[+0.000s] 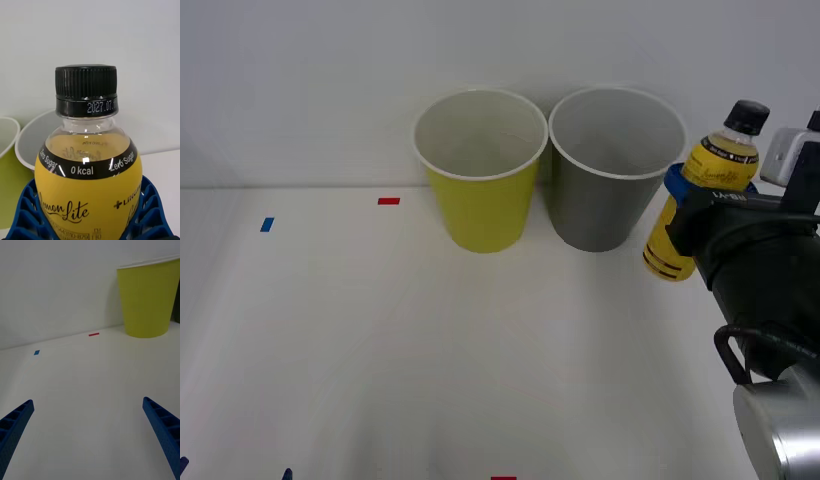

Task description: Put cans in the gray bin and PET bottles in the light green bin.

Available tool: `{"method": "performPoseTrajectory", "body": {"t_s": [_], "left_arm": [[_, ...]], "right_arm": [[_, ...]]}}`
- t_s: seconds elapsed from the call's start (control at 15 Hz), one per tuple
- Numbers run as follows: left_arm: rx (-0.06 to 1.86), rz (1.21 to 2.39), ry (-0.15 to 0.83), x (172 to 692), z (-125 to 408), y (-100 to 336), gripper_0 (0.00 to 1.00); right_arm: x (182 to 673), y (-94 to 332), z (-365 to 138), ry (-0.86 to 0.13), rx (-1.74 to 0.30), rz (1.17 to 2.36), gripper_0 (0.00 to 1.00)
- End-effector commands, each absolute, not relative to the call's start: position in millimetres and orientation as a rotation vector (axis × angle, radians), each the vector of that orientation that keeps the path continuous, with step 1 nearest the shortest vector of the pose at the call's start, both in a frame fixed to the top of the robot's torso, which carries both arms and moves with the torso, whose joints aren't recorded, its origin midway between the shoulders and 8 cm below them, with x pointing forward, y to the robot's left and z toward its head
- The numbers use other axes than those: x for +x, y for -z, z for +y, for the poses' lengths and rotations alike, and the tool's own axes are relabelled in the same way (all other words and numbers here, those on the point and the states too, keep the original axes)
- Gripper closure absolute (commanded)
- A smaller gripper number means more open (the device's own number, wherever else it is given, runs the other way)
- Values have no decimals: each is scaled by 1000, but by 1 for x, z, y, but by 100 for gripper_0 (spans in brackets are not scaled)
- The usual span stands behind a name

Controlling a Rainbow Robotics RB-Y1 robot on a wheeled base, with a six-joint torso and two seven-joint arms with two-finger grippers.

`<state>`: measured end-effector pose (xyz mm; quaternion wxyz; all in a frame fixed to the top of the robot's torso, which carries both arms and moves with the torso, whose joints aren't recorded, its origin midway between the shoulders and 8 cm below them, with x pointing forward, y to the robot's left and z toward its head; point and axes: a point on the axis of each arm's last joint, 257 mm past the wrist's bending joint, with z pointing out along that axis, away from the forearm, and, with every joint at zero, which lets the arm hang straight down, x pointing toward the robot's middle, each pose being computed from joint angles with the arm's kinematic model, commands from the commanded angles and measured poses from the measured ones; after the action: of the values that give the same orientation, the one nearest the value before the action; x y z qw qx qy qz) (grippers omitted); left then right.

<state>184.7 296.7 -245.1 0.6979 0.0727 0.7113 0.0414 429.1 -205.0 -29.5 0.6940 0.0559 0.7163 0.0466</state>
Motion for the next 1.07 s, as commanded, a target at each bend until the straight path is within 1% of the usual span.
{"method": "performPoseTrajectory", "body": {"t_s": [0.07, 0.27, 0.53, 0.73, 0.8, 1.07], "left_arm": [[162, 1586, -92, 185, 297, 245, 0], [162, 1586, -92, 185, 297, 245, 0], [162, 1586, -92, 185, 297, 245, 0], [162, 1586, -92, 185, 297, 245, 0], [162, 1586, -92, 185, 297, 245, 0], [162, 1586, -92, 185, 297, 245, 0]], "right_arm": [[436, 9, -197, -145, 117, 1584, 100], [443, -3, -185, -127, 100, 1626, 100], [448, -41, -162, -147, 43, 1593, 100], [446, -69, -135, -207, -64, 1540, 100], [444, -86, -123, -237, -99, 1507, 100], [475, -113, -82, -303, -195, 1506, 100]]}}
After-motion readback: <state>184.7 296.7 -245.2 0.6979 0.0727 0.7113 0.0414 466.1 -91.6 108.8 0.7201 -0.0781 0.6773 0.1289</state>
